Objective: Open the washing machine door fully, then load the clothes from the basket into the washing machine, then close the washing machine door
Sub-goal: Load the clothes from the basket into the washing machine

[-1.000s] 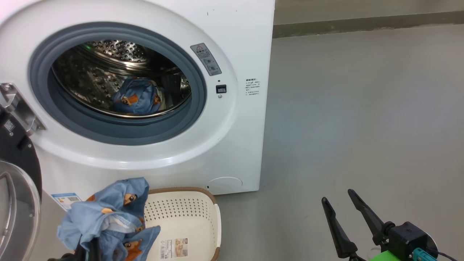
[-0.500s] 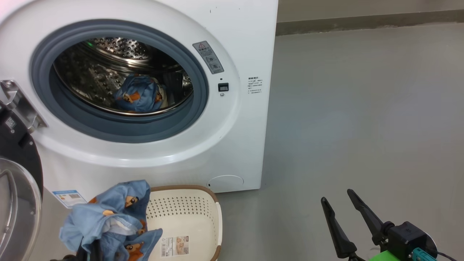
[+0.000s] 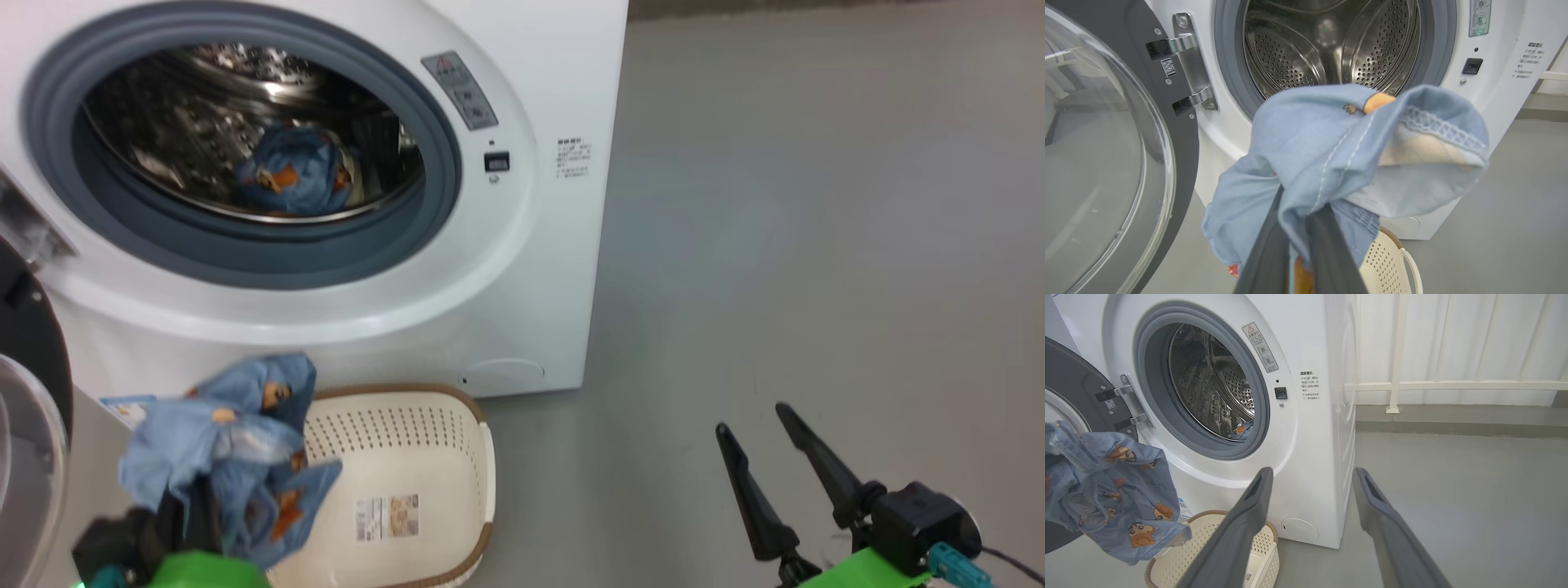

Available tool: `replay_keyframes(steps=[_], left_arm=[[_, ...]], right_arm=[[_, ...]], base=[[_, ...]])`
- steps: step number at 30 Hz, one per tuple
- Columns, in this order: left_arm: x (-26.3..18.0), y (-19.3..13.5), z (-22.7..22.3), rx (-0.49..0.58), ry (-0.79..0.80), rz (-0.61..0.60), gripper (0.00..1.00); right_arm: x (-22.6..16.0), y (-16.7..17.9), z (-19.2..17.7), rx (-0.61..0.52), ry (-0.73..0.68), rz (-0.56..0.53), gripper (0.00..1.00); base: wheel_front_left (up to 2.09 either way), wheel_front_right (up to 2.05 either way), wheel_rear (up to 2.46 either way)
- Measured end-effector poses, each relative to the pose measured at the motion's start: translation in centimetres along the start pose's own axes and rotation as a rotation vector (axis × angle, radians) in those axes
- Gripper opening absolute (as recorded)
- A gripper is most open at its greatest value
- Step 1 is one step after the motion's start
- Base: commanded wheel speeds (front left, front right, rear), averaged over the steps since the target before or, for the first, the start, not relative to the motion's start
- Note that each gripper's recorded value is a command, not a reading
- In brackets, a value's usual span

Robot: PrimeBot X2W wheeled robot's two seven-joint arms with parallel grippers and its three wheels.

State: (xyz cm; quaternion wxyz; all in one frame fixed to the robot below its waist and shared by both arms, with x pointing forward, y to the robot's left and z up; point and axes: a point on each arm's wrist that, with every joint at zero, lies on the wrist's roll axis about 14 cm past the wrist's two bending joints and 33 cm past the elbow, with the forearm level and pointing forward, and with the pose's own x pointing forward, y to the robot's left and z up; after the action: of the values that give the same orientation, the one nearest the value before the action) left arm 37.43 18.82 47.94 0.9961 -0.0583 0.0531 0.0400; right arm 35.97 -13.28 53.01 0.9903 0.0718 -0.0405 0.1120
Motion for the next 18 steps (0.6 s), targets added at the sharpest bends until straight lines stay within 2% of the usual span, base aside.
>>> replay_keyframes(steps=[18], left_arm=[[15.4,-2.7,-0.1,-0.036,0.063,-0.115,0.00]], right_arm=[[6.2,-2.1,-3.1,0.011,0.010,0.001,1.00]], base=[[0.00,0.00,0.00]])
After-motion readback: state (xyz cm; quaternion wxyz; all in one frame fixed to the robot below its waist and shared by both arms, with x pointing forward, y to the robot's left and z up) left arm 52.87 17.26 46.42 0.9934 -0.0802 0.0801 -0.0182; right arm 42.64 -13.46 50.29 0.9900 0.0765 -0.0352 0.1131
